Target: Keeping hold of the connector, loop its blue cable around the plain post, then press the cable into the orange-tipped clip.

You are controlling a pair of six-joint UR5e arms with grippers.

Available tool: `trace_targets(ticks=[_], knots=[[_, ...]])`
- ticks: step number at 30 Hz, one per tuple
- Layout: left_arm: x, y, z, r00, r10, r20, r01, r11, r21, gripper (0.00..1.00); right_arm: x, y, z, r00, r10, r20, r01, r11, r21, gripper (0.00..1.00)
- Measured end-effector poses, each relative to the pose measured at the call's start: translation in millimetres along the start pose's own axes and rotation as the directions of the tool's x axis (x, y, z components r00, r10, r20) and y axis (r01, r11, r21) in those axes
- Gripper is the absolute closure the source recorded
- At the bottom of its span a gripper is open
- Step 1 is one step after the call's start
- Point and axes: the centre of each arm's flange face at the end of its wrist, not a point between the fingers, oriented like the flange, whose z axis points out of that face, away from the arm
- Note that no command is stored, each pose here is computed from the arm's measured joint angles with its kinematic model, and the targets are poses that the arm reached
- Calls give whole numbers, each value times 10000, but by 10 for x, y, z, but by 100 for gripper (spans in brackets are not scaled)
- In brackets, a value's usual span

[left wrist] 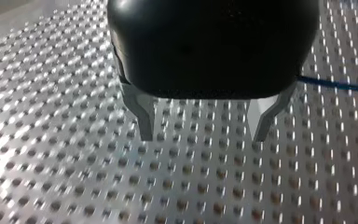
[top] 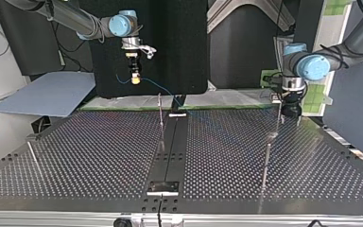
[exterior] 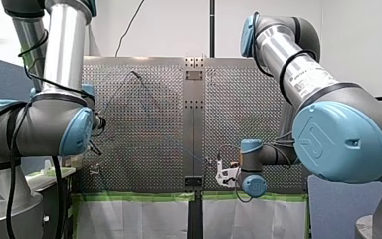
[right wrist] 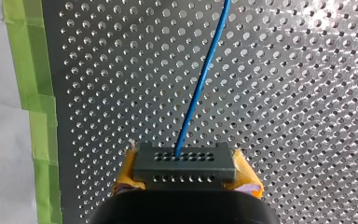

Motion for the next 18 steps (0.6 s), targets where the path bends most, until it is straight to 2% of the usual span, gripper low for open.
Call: trace_targets(ticks=[9, 18], knots=[[7, -267, -151, 9987, 28, -506, 3, 9981, 614, 2, 1, 0, 0, 10000, 0, -2, 0, 10000, 2, 100], [171, -449, -468, 9900, 27, -1408, 142, 9928, 1189, 2, 0, 0, 0, 10000, 0, -1, 0, 10000, 7, 100]])
